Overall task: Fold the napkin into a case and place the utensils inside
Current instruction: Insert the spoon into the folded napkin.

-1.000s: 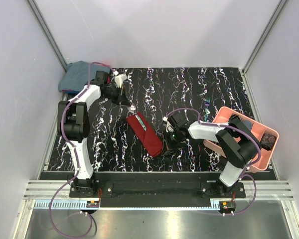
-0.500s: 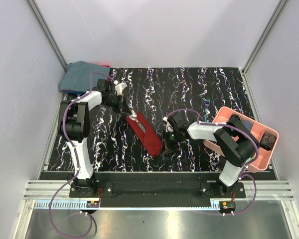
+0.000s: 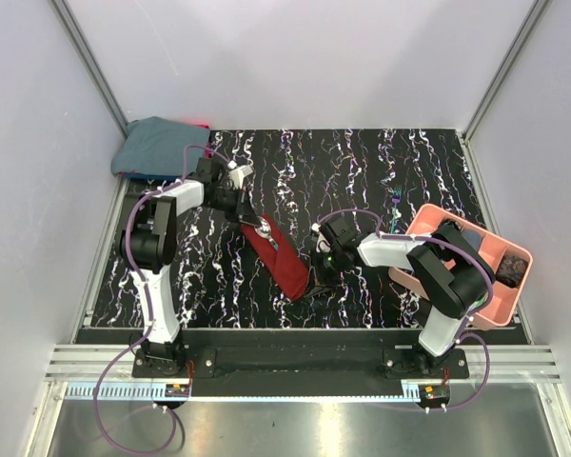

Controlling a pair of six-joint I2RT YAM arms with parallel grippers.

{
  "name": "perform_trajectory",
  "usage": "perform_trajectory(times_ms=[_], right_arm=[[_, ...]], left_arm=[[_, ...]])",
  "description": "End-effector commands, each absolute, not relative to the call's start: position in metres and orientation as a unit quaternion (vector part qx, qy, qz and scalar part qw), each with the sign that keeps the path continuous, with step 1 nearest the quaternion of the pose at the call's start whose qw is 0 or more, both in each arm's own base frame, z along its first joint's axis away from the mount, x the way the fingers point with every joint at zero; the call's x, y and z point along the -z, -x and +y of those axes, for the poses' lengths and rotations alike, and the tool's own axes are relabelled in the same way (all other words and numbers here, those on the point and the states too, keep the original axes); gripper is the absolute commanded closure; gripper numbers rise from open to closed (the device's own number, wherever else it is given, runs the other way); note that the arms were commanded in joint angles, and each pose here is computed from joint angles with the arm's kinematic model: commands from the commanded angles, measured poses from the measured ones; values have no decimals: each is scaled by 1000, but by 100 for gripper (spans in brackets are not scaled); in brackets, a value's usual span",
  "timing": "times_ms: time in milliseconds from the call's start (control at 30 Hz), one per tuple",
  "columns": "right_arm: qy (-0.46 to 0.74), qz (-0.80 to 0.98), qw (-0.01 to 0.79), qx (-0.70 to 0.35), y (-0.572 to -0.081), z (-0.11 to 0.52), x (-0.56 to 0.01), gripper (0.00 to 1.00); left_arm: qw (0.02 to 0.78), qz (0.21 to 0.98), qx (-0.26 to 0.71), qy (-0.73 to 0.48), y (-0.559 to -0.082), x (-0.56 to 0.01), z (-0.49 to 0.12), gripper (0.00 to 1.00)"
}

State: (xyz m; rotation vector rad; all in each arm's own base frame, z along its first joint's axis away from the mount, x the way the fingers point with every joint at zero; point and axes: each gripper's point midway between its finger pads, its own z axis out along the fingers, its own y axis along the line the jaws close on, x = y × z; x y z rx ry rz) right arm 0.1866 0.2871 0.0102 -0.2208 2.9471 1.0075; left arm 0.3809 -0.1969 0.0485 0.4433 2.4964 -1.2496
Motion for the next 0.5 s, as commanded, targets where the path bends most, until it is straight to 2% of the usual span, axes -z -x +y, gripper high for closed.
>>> perform_trajectory(times_ms=[0, 67, 167, 200, 267, 300, 333, 367, 400, 467], right_arm=[[71, 950, 24, -303, -191, 282, 5, 100], [72, 950, 24, -303, -191, 282, 5, 100], [70, 950, 28, -302, -191, 281, 2, 100], [70, 949, 36, -305, -193, 281, -4, 100], [66, 955, 44, -286, -195, 275, -9, 99], [69, 954, 58, -284, -197, 272, -20, 95], [66, 962, 62, -258, -196, 262, -20, 91], [64, 964, 74, -247, -200, 258, -26, 85], [63, 964, 91, -241, -203, 253, -37, 73], [53, 971, 104, -209, -204, 236, -48, 62]], left_arm=[[162, 866, 445, -163, -380, -51, -209, 100], [157, 866, 445, -164, -378, -49, -211, 100], [157, 868, 442, -161, -379, -51, -211, 78], [159, 874, 431, -156, -382, -52, -208, 63], [174, 873, 428, -157, -387, -66, -208, 54], [181, 876, 419, -154, -392, -71, -207, 51], [185, 876, 418, -154, -395, -78, -207, 25], [187, 875, 420, -154, -396, -85, -208, 7], [189, 877, 416, -151, -399, -94, -207, 1], [204, 879, 406, -146, -403, -111, -205, 1]])
